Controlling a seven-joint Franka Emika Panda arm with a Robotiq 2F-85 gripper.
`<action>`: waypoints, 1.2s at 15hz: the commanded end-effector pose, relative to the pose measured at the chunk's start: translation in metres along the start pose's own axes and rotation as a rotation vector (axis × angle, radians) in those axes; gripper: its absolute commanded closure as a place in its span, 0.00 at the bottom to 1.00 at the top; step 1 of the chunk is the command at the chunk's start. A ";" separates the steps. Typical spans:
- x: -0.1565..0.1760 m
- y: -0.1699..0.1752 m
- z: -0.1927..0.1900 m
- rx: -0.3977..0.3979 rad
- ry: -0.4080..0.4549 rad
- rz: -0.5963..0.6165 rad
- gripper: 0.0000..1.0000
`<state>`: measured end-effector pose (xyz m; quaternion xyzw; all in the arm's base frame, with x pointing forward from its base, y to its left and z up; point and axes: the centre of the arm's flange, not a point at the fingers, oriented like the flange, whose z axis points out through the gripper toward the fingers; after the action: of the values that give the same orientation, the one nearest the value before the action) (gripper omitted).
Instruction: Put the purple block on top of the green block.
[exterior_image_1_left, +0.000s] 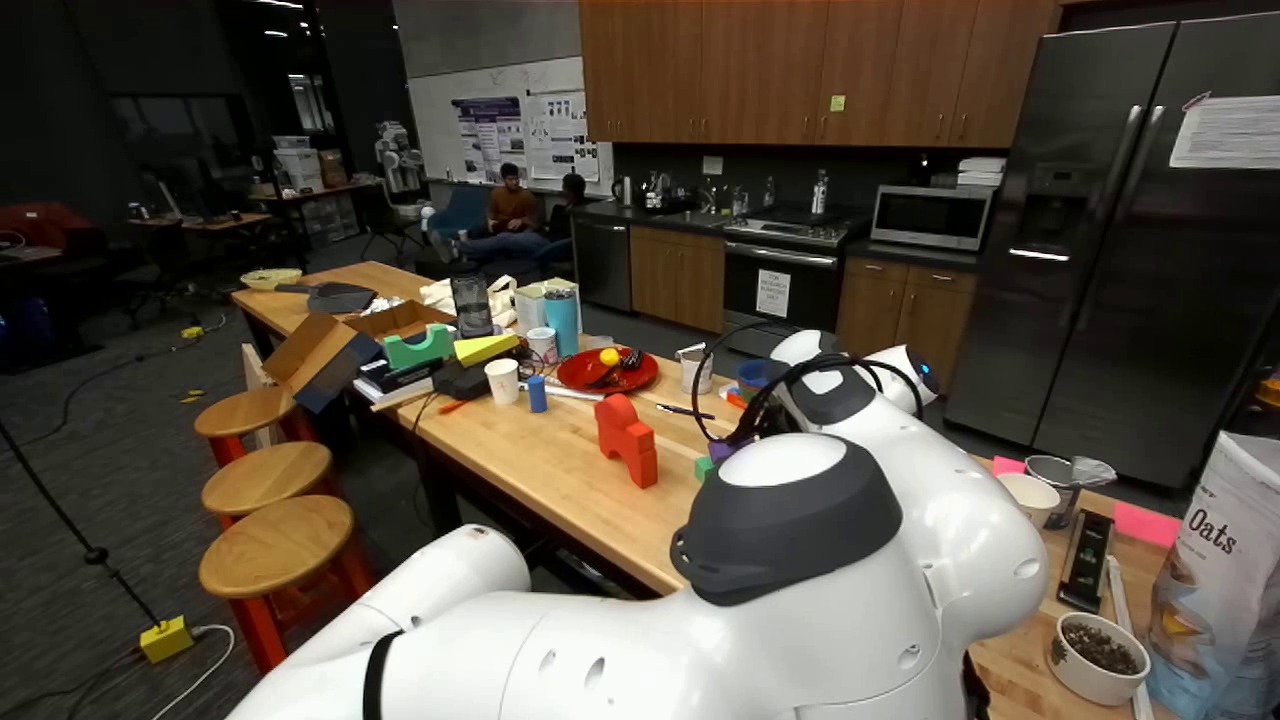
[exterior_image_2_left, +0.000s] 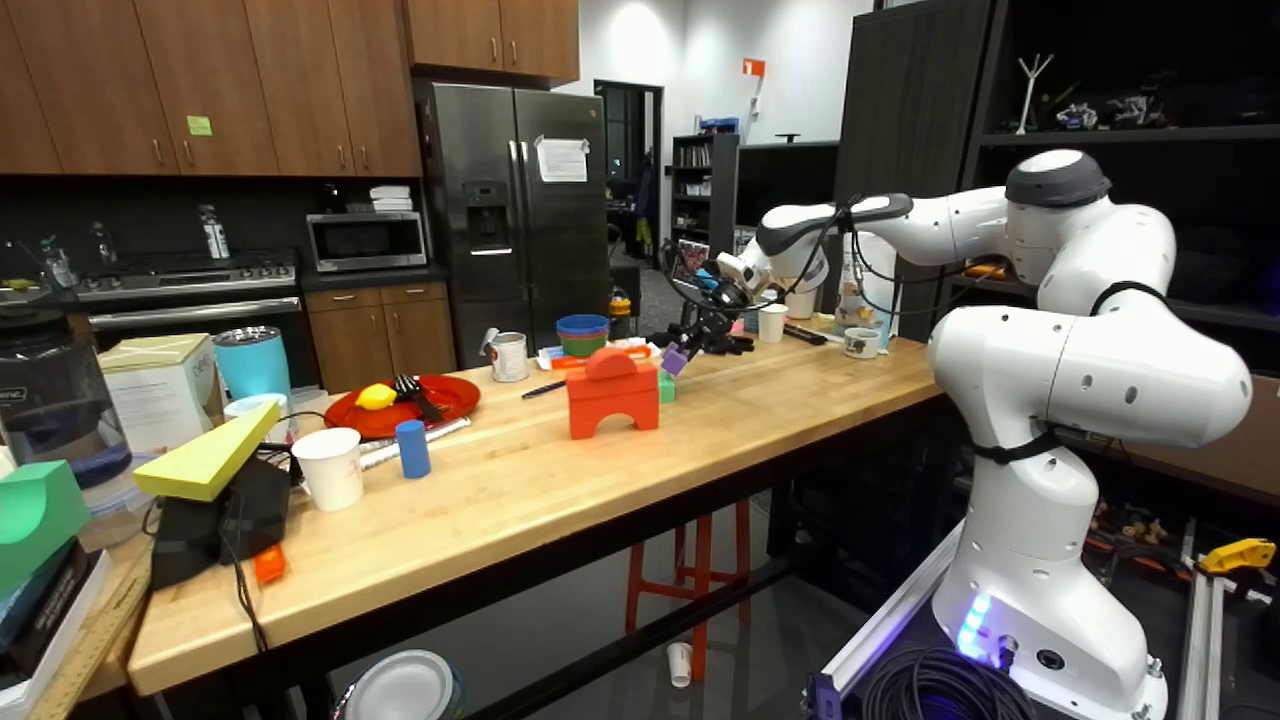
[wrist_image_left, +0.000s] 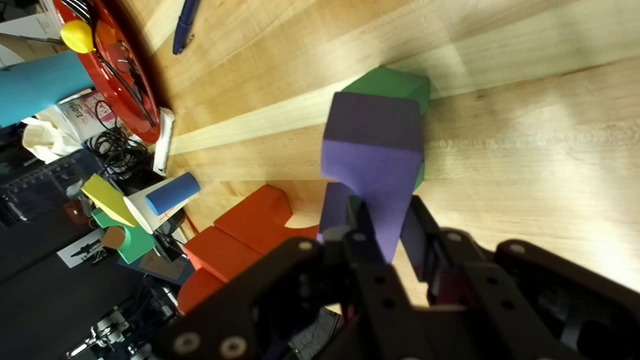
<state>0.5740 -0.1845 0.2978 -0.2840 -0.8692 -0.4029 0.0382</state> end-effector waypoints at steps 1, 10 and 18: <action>-0.004 0.002 -0.002 0.001 0.024 -0.016 0.95; -0.004 -0.003 -0.001 0.028 0.060 -0.017 0.95; -0.010 0.003 -0.017 -0.009 -0.034 -0.094 0.95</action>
<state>0.5781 -0.1936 0.3003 -0.2673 -0.8787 -0.3948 0.0241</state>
